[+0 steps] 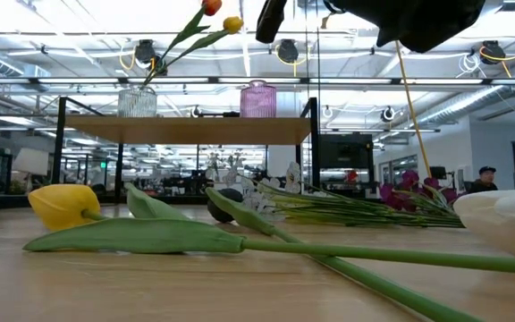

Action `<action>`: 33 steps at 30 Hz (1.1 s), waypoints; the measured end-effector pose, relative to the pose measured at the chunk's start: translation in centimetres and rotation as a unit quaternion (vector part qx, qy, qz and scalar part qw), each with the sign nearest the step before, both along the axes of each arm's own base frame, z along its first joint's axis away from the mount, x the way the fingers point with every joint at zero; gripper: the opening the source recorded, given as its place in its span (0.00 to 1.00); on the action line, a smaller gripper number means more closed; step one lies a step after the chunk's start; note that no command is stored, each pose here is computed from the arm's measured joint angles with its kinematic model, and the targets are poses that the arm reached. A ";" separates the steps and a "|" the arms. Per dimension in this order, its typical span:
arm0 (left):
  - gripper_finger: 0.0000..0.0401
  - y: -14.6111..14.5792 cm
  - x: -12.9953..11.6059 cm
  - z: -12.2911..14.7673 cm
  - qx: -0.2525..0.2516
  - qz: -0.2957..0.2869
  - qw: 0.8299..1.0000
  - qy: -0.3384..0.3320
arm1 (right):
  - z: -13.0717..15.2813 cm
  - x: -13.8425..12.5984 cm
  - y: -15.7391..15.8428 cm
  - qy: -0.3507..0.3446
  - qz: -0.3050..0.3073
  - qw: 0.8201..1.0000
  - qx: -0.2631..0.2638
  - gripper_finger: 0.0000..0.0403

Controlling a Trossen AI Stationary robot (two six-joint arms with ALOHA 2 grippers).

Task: Pick and place flowers into a vace then onto a shelf
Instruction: Put the red flower into the transparent vase on the shelf

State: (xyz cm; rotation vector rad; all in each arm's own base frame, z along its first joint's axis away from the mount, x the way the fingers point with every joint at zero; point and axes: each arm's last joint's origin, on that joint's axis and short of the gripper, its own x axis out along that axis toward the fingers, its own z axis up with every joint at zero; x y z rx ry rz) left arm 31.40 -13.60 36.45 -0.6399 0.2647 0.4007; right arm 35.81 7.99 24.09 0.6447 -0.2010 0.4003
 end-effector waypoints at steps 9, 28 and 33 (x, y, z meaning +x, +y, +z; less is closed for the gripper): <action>0.27 -0.3 -0.2 0.0 0.007 -0.005 1.000 0.002 | 0.0 0.0 -0.2 -0.008 -0.019 1.000 -0.018 0.01; 0.03 -0.2 -0.6 0.3 0.059 0.008 0.998 0.009 | 0.2 0.0 -0.2 -0.026 -0.036 0.998 -0.051 0.03; 0.02 0.2 -1.2 1.1 0.062 0.017 0.998 -0.002 | 0.1 0.0 -0.2 -0.021 -0.031 0.998 -0.054 0.13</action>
